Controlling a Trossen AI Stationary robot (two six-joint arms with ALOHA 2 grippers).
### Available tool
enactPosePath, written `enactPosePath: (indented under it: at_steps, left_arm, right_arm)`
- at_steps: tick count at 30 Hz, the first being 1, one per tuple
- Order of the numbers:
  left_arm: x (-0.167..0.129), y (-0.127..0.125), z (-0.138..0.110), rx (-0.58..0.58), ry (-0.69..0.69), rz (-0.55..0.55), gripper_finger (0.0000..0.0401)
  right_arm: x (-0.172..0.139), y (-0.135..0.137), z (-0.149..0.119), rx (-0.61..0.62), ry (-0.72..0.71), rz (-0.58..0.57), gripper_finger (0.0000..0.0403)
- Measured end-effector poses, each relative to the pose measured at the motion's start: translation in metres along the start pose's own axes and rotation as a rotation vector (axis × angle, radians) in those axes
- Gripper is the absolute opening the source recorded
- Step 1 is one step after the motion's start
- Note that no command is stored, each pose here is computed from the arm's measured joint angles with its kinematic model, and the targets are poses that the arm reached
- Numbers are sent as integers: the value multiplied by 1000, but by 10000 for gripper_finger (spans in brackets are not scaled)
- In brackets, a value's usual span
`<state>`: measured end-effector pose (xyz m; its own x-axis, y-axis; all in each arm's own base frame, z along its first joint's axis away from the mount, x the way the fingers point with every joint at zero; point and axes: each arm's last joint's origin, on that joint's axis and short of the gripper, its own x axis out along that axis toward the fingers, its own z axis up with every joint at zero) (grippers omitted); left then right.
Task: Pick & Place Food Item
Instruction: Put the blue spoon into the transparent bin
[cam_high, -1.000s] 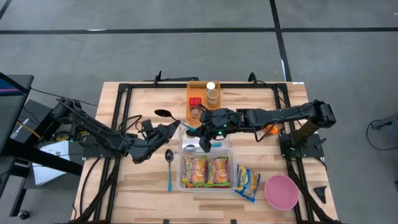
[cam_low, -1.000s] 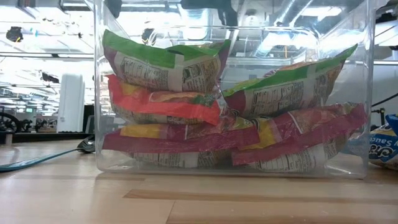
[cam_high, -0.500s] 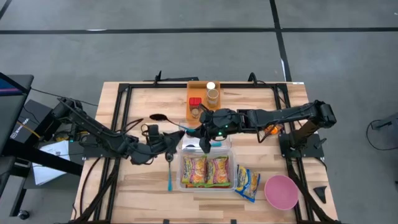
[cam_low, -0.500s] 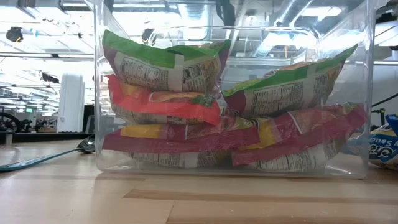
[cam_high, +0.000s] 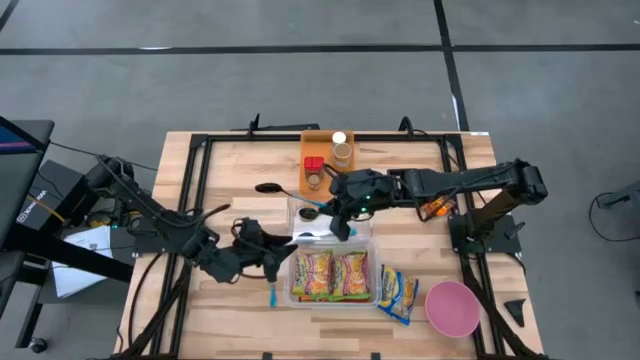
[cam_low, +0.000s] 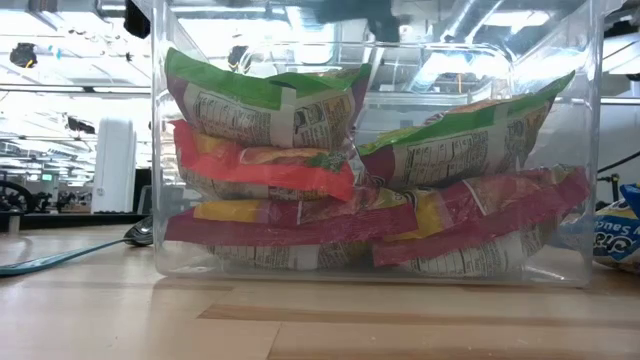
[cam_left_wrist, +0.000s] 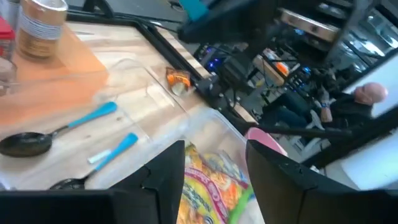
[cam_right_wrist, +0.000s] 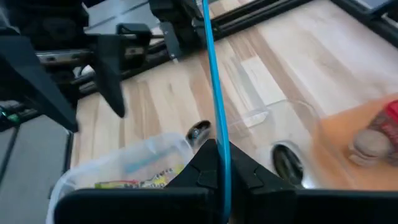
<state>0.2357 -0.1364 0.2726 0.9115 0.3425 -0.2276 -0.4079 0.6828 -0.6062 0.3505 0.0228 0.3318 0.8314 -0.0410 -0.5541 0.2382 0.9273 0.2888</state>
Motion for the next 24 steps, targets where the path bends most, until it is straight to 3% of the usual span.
enactPosePath:
  at_steps: [8, 12, 19, 24]
  left_arm:
    - [-15, -6, 4, -22, 13, -54, 161]
    - [-25, -6, 19, -46, -18, -76, 155]
    - [-45, -5, 52, 22, -86, -127, 147]
    - [-58, 0, 73, 28, -139, -133, 145]
  right_arm:
    - [-32, -22, -13, -148, 241, -82, 0]
    - [-48, -33, -13, -175, 309, -25, 0]
    - [-55, -65, -28, -116, 430, 135, 0]
    - [-38, -96, -52, 9, 523, 244, 0]
